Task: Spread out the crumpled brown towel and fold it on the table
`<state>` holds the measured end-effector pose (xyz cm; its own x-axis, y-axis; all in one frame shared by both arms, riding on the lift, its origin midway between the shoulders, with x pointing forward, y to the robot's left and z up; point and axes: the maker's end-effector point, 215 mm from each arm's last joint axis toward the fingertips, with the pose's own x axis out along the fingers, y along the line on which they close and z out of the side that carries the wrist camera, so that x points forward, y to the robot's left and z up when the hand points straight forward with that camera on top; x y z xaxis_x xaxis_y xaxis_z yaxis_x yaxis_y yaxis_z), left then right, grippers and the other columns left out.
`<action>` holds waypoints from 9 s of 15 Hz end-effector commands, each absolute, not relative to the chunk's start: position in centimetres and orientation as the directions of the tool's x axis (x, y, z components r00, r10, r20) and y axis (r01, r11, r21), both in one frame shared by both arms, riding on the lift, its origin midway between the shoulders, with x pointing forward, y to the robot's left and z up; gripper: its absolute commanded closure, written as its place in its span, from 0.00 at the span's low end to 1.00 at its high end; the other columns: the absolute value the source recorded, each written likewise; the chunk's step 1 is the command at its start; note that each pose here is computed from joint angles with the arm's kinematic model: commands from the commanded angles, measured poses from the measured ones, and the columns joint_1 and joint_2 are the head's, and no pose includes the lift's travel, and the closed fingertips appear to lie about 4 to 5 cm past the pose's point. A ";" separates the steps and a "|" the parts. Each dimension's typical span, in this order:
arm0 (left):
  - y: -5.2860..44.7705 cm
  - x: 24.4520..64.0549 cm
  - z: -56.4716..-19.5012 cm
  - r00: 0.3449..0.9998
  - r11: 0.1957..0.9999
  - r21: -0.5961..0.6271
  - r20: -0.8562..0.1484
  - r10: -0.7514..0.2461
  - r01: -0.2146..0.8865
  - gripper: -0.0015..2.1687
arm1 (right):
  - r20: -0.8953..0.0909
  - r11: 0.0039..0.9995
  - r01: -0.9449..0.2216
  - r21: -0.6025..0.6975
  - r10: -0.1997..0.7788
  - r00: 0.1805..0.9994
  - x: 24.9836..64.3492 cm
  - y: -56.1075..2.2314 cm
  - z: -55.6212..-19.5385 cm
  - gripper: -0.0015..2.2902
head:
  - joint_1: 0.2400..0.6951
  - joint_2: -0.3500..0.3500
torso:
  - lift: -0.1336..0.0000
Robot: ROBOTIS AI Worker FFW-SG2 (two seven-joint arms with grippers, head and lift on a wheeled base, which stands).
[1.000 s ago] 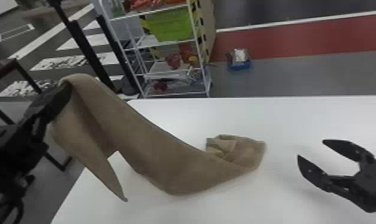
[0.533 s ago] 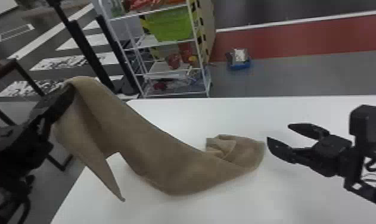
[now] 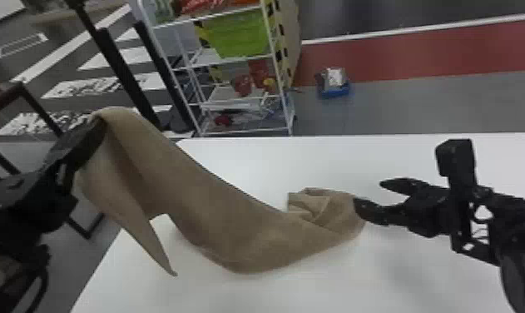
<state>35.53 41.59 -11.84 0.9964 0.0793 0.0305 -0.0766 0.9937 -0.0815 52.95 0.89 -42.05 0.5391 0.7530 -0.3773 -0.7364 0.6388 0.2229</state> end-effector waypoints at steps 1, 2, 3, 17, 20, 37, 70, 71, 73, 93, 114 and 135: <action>41.8 35.5 -11.9 0.996 0.994 -0.076 0.030 0.083 -0.081 0.85 | -0.420 0.636 -0.739 0.222 0.746 0.516 53.0 1.4 -43.0 0.09 | 1.00 1.00 | 0.07; 41.8 35.5 -11.9 0.996 0.994 -0.076 0.030 0.083 -0.081 0.85 | -0.433 0.639 -0.735 0.226 0.742 0.511 53.0 1.4 -43.4 0.10 | 1.00 1.00 | 0.07; 41.6 35.5 -11.9 0.997 0.994 -0.076 0.027 0.077 -0.074 0.85 | -0.458 0.645 -0.728 0.231 0.732 0.504 52.9 1.1 -43.9 0.10 | 1.00 1.00 | 0.07; 41.9 35.3 -12.2 0.997 0.995 -0.069 0.020 0.076 -0.075 0.85 | -0.505 0.622 -0.745 0.242 0.736 0.451 53.3 1.7 -45.4 0.58 | 1.00 1.00 | 0.07; 42.2 35.1 -12.1 0.997 0.995 -0.064 0.020 0.080 -0.078 0.85 | -0.482 0.619 -0.747 0.244 0.746 0.460 52.8 1.8 -44.9 0.66 | 1.00 1.00 | 0.07; 41.2 34.3 -11.9 0.999 0.990 -0.135 0.033 -0.040 0.044 0.85 | -0.227 0.807 -0.378 0.453 0.515 0.827 45.7 -25.5 -25.6 0.66 | 0.97 0.87 | 0.07; 32.4 23.6 -9.0 0.744 0.608 -0.451 0.234 -0.626 0.654 0.84 | -0.031 0.946 -0.067 0.316 0.081 0.996 19.0 -41.4 -7.9 0.66 | 1.00 0.17 | 0.07; 32.5 24.7 -9.8 0.755 0.621 -0.454 0.213 -0.620 0.638 0.85 | -0.039 0.949 -0.044 0.312 0.060 0.997 19.0 -41.9 -8.1 0.66 | 1.00 0.12 | 0.07; 32.0 27.2 -11.8 0.768 0.642 -0.460 0.161 -0.619 0.614 0.85 | -0.090 0.958 0.014 0.288 0.013 0.996 20.6 -42.5 -9.1 0.66 | 1.00 0.10 | 0.07; 25.1 47.5 -26.9 0.866 0.862 -0.086 0.067 -0.496 0.500 0.85 | -0.685 0.911 0.175 0.373 0.143 0.714 37.7 -36.5 -38.8 0.66 | 1.00 0.28 | 0.07; 35.0 26.9 -16.9 0.764 0.719 -0.272 0.118 -0.634 0.639 0.84 | -0.146 0.936 0.190 0.295 -0.152 0.977 20.0 -49.3 -10.3 0.66 | 1.00 0.01 | 0.07; 30.0 31.8 -20.9 0.743 0.706 -0.290 0.022 -0.669 0.646 0.84 | -0.379 0.554 -0.680 0.480 0.830 0.409 43.3 1.8 -33.1 0.10 | 1.00 1.00 | 0.07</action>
<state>31.31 30.44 -20.56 0.7432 -0.6683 0.0325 0.6467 0.7050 -0.2911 43.61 -2.23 -32.65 0.4830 0.7973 -0.3619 -0.6388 0.6035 0.4771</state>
